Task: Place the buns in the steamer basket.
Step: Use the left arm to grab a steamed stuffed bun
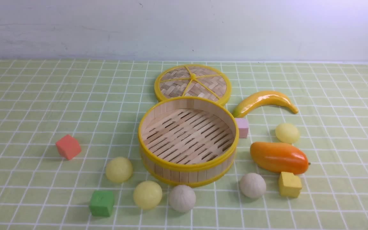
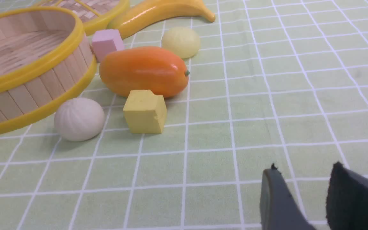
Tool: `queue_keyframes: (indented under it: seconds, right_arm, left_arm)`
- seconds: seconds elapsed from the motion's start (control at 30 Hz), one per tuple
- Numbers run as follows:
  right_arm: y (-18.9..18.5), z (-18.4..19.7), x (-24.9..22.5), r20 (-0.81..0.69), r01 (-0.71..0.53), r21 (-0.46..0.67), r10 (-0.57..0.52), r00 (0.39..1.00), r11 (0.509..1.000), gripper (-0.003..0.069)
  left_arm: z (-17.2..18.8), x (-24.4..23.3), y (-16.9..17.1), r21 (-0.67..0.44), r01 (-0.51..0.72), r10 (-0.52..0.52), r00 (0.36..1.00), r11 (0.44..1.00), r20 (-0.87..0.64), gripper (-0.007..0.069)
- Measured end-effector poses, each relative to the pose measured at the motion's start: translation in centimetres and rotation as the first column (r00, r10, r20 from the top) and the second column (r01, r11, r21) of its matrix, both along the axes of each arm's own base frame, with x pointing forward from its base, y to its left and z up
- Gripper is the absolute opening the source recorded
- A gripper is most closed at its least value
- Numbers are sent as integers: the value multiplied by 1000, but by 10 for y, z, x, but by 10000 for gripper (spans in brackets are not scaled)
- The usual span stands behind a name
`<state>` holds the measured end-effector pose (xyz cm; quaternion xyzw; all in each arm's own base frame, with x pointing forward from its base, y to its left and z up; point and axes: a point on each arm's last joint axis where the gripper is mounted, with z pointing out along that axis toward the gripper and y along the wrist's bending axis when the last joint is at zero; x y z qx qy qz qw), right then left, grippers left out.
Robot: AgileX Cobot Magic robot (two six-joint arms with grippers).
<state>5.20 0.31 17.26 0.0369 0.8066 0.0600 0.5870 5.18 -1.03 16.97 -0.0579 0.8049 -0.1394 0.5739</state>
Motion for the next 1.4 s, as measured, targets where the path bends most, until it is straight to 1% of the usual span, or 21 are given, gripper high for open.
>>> queue_keyframes:
  seconds: [0.57, 0.6, 0.63, 0.7, 0.77, 0.8, 0.83, 0.87, 0.9, 0.93, 0.97, 1.07, 1.1, 1.13, 1.2, 1.27, 1.3, 1.33, 1.4]
  right_arm:
    - [0, 0, 0, 0, 0, 0, 0, 1000, 1000, 239]
    - [0, 0, 0, 0, 0, 0, 0, 1000, 1000, 239]
    - [0, 0, 0, 0, 0, 0, 0, 1000, 1000, 239]
    - [0, 0, 0, 0, 0, 0, 0, 1000, 1000, 239]
    - [0, 0, 0, 0, 0, 0, 0, 1000, 1000, 239]
    - [0, 0, 0, 0, 0, 0, 0, 1000, 1000, 239]
    - [0, 0, 0, 0, 0, 0, 0, 1000, 1000, 239]
    - [0, 0, 0, 0, 0, 0, 0, 1000, 1000, 239]
    - [0, 0, 0, 0, 0, 0, 0, 1000, 1000, 239]
    - [0, 0, 0, 0, 0, 0, 0, 1000, 1000, 239]
    - [0, 0, 0, 0, 0, 0, 0, 1000, 1000, 239]
    - [0, 0, 0, 0, 0, 0, 0, 1000, 1000, 239]
    - [0, 0, 0, 0, 0, 0, 0, 1000, 1000, 239]
    - [0, 0, 0, 0, 0, 0, 0, 1000, 1000, 239]
    - [0, 0, 0, 0, 0, 0, 0, 1000, 1000, 239]
    - [0, 0, 0, 0, 0, 0, 0, 1000, 1000, 239]
    - [0, 0, 0, 0, 0, 0, 0, 1000, 1000, 239]
    - [0, 0, 0, 0, 0, 0, 0, 1000, 1000, 239]
    - [0, 0, 0, 0, 0, 0, 0, 1000, 1000, 239]
  left_arm:
    - [1, 0, 0, -8, 0, 1, 1000, 1000, 7, 237]
    - [1, 0, -1, -27, -2, 2, 1000, 1000, 12, 237]
    - [4, 1, -2, -94, 15, -12, 999, 995, 30, 237]
    - [7, 1, -4, -235, -15, 24, 999, 972, 35, 237]
    - [11, 2, -5, -375, -24, 45, 998, 927, 47, 237]
    - [15, 2, -5, -443, -17, 51, 997, 897, 66, 237]
    - [18, 3, -5, -502, -29, 80, 994, 864, 81, 237]
    - [21, 3, -4, -547, -29, 100, 990, 837, 101, 237]
    - [22, 3, -4, -557, -29, 105, 989, 830, 105, 237]
    - [26, 4, -2, -611, -29, 138, 982, 791, 132, 237]
    - [28, 4, 0, -633, -21, 148, 978, 774, 148, 237]
    - [37, 5, 7, -726, -26, 246, 949, 687, 199, 237]
    - [37, 5, 7, -731, -26, 251, 947, 682, 201, 237]
    - [39, 5, 10, -753, -23, 276, 937, 658, 213, 237]
    - [40, 4, 10, -759, -24, 288, 933, 650, 216, 237]
    - [42, 4, 9, -770, -19, 270, 942, 638, 201, 221]
    - [46, 3, 5, -770, -5, 237, 953, 638, 191, 203]
    - [55, 1, 2, -759, 14, 204, 960, 651, 192, 178]
    - [81, -8, -4, -688, 84, 115, 964, 721, 238, 111]
